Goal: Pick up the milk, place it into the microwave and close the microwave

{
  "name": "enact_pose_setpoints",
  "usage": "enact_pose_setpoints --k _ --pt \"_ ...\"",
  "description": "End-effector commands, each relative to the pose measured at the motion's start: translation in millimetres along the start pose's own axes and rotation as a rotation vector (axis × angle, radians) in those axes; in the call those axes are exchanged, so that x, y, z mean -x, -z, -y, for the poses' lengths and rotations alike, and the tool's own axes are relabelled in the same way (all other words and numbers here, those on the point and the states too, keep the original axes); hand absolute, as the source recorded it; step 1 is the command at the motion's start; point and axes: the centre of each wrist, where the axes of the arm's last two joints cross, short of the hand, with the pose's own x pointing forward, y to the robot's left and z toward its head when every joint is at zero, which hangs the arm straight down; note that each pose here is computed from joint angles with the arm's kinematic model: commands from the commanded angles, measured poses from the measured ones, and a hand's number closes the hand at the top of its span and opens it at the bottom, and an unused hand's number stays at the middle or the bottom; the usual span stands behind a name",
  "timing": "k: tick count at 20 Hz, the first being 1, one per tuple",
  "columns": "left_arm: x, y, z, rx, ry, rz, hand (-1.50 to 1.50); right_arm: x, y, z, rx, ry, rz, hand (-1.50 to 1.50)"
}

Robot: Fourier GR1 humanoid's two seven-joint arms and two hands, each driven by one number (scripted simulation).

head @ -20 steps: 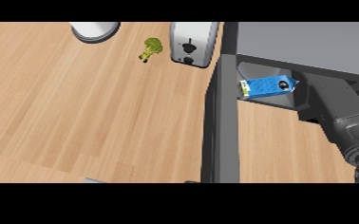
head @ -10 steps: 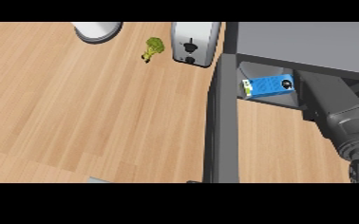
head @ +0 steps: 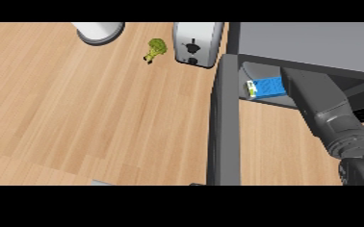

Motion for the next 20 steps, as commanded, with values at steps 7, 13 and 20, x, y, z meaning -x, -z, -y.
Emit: enact_pose_setpoints --k 7,13,20 --pt "8 5 3 0.016 -0.012 -0.039 -1.5 -45 19 -28 0.033 0.031 0.083 -1.5" --pt "22 -3 14 0.015 -0.045 -0.08 -1.5 -41 17 -28 0.091 0.018 0.074 -1.5" --pt "41 -2 28 0.038 -0.068 -0.072 -1.5 -19 6 -20 0.001 0.025 0.052 -1.5"
